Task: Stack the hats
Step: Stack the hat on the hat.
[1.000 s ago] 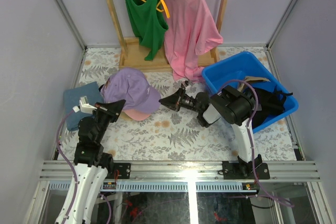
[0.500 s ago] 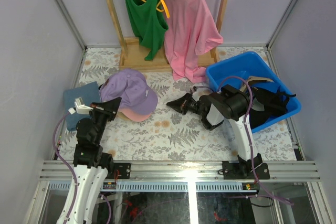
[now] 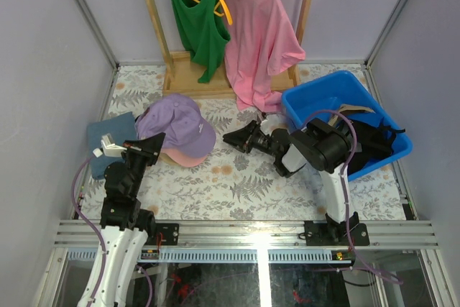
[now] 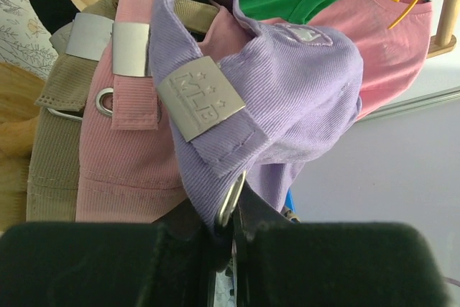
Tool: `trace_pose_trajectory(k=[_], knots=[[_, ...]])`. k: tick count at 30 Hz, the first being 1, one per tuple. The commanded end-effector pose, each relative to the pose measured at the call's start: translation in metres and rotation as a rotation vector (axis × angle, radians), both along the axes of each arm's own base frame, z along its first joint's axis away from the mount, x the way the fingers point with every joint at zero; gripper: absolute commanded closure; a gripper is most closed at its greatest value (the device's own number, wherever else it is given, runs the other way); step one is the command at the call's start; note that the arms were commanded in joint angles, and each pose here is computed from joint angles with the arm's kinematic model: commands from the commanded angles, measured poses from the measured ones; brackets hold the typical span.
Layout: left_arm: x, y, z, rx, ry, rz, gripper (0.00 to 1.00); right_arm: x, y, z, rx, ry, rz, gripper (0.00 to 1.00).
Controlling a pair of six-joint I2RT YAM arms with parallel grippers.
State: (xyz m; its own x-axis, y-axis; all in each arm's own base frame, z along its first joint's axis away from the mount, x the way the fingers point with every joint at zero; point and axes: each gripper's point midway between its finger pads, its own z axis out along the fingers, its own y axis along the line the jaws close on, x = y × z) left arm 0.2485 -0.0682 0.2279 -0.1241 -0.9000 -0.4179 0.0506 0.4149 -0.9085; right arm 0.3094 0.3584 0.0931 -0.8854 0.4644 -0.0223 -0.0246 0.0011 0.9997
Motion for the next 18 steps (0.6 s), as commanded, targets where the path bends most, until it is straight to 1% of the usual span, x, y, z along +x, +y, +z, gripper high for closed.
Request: trace_pose_trajectory(k=[1, 5, 6, 10, 18], knots=[[0.001, 0.008, 0.027, -0.006, -0.076, 0.042, 0.93, -0.010, 0.009, 0.050, 0.092, -0.146, 0.004, 0.62], [0.001, 0.008, 0.026, -0.009, -0.074, 0.043, 0.92, -0.017, 0.021, 0.058, 0.113, -0.154, 0.026, 0.57], [0.001, 0.008, 0.027, -0.009, -0.075, 0.043, 0.91, -0.018, 0.024, 0.059, 0.117, -0.154, 0.030, 0.51], [0.001, 0.008, 0.027, -0.011, -0.075, 0.043, 0.90, -0.022, 0.032, 0.060, 0.125, -0.157, 0.044, 0.45], [0.001, 0.007, 0.025, -0.012, -0.074, 0.038, 0.88, -0.025, 0.047, 0.069, 0.152, -0.177, 0.065, 0.43]])
